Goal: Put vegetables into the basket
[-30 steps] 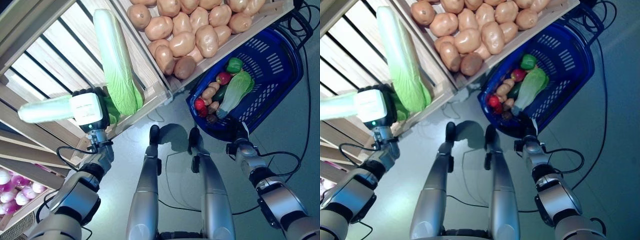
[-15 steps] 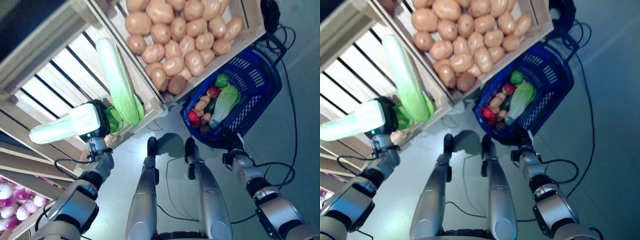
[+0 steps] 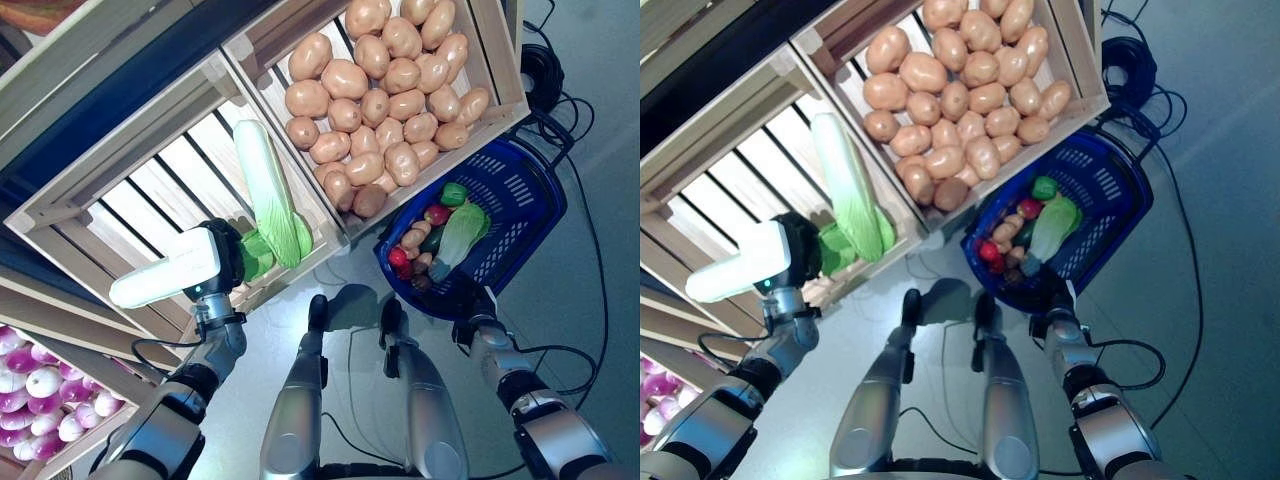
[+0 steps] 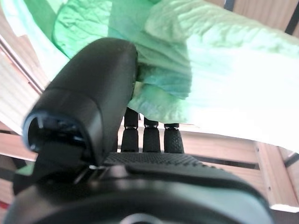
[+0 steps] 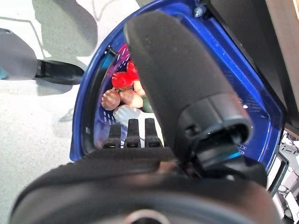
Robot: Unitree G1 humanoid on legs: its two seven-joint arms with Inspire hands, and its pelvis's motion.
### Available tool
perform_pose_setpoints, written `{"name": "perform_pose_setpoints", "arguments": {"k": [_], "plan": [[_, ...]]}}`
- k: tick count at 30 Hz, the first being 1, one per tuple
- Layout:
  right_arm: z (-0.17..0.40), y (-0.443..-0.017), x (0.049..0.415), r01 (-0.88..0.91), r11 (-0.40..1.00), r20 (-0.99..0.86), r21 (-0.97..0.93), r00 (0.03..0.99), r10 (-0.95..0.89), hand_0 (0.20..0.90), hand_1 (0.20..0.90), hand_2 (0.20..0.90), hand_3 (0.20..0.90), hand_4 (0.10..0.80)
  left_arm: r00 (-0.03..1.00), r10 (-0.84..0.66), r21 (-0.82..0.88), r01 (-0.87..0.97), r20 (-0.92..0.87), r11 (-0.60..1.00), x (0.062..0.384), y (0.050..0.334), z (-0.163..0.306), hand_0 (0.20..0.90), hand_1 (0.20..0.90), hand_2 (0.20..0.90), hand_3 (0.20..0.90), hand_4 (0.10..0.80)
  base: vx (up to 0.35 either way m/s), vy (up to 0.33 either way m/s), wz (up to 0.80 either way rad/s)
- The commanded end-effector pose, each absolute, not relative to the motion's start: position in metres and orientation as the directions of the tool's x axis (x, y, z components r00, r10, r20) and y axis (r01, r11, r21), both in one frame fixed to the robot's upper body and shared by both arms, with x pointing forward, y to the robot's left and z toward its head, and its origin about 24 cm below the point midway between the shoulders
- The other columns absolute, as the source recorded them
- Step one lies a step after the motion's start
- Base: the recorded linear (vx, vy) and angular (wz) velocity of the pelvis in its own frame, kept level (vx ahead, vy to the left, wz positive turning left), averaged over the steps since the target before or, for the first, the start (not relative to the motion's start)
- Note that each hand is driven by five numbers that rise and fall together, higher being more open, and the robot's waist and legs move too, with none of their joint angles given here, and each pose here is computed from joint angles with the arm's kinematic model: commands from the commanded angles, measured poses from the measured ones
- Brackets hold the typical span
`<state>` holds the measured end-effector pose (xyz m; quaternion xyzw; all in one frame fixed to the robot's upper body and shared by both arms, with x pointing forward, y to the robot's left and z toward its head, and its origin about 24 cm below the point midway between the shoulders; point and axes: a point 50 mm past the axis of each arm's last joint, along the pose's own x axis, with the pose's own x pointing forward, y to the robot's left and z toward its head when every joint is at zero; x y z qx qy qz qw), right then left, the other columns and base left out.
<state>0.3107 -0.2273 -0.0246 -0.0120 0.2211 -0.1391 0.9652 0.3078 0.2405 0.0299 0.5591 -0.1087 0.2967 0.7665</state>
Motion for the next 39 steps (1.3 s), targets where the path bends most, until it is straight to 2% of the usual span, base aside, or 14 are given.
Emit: {"name": "perform_pose_setpoints", "arguments": {"k": [1, 8, 9, 27, 32, 39], "plan": [[-0.021, -0.261, 0.298, 0.339, 0.930, -0.377, -0.140, 0.851, -0.367, 0.900, 0.900, 0.900, 0.900, 0.800, 0.701, 0.499, 0.766, -0.633, 0.509, 0.109, 0.286, 0.272, 0.022, 0.300, 0.300, 0.300, 0.300, 0.400, 0.000, 0.000, 0.00], [-0.018, -0.254, 0.303, 0.325, 0.936, -0.365, -0.137, 0.861, -0.353, 0.900, 0.900, 0.900, 0.900, 0.800, 0.702, 0.501, 0.769, -0.630, 0.506, 0.107, 0.290, 0.276, 0.027, 0.300, 0.300, 0.300, 0.300, 0.400, 0.000, 0.000, 0.00], [-0.017, -0.253, 0.304, 0.325, 0.936, -0.363, -0.136, 0.863, -0.353, 0.900, 0.900, 0.900, 0.900, 0.800, 0.706, 0.507, 0.777, -0.620, 0.494, 0.108, 0.291, 0.276, 0.027, 0.900, 0.900, 0.900, 0.900, 0.800, 0.000, 0.000, 0.00], [-0.013, -0.257, 0.306, 0.332, 0.934, -0.354, -0.133, 0.864, -0.358, 0.900, 0.900, 0.900, 0.900, 0.800, 0.737, 0.498, 0.801, -0.585, 0.457, 0.131, 0.287, 0.276, 0.023, 0.900, 0.900, 0.900, 0.900, 0.800, 0.000, 0.000, 0.00], [-0.011, -0.259, 0.305, 0.330, 0.935, -0.338, -0.127, 0.872, -0.354, 0.900, 0.900, 0.900, 0.900, 0.800, 0.811, 0.463, 0.849, -0.489, 0.358, 0.201, 0.285, 0.270, 0.015, 0.900, 0.900, 0.900, 0.900, 0.800, 0.000, 0.000, 0.00], [0.004, -0.258, 0.310, 0.288, 0.949, -0.271, -0.130, 0.910, -0.314, 0.900, 0.900, 0.900, 0.900, 0.800, 0.855, 0.454, 0.900, -0.379, 0.251, 0.216, 0.275, 0.272, 0.004, 0.900, 0.900, 0.900, 0.900, 0.800, 0.000, 0.000, 0.00]]}}
